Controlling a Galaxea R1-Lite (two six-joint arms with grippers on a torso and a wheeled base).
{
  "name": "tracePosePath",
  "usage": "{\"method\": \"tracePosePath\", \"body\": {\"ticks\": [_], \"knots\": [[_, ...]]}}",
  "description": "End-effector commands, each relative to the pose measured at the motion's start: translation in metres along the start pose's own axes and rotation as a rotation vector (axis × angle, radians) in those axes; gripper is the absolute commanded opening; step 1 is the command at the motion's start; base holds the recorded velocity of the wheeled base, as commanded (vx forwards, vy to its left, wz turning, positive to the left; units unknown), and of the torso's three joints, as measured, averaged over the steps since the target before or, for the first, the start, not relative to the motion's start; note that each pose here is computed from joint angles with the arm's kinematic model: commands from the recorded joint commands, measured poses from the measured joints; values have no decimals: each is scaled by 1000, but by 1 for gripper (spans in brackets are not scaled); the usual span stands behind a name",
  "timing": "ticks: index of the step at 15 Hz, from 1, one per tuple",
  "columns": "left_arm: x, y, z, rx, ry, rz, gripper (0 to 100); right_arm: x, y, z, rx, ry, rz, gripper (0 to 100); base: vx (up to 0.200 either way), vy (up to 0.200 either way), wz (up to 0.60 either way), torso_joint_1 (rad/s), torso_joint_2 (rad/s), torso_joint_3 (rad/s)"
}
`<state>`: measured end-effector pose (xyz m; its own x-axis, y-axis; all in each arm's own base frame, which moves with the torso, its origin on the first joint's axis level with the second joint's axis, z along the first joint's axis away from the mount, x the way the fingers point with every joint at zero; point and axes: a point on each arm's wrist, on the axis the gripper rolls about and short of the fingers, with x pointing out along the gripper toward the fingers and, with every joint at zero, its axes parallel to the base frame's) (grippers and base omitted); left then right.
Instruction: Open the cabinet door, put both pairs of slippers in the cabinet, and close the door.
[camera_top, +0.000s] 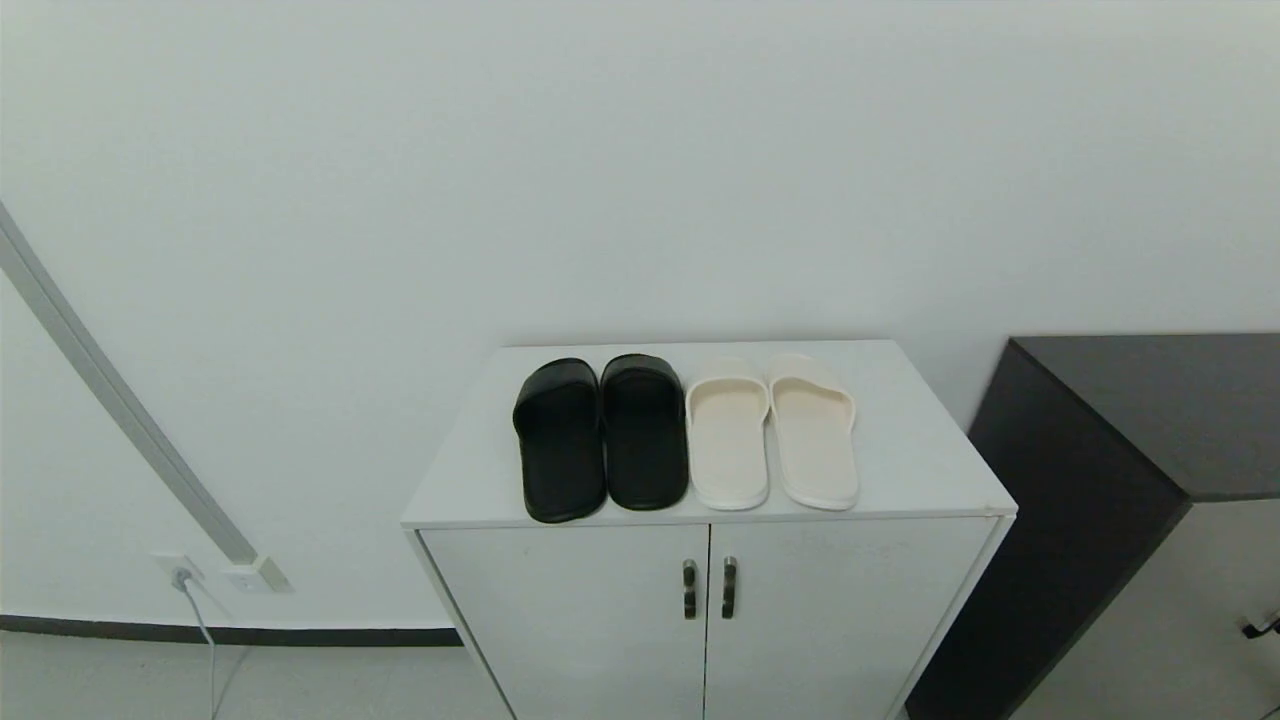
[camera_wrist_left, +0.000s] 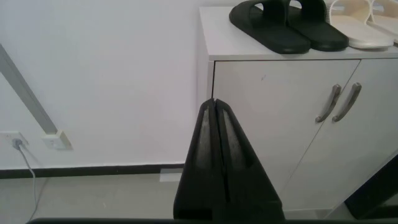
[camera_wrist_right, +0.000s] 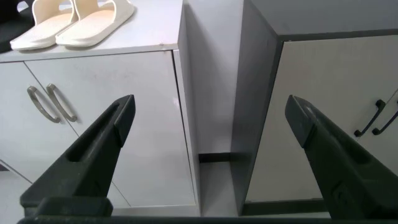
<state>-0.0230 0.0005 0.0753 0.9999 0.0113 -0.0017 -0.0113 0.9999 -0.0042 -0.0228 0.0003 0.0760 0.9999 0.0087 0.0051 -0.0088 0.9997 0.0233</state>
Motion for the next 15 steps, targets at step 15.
{"method": "tracePosePath", "body": {"ticks": [15], "knots": [[0,0,0,15,3,3,0,-15,1,88,104,-121,7,100,0,0,0,0,0,0]]}}
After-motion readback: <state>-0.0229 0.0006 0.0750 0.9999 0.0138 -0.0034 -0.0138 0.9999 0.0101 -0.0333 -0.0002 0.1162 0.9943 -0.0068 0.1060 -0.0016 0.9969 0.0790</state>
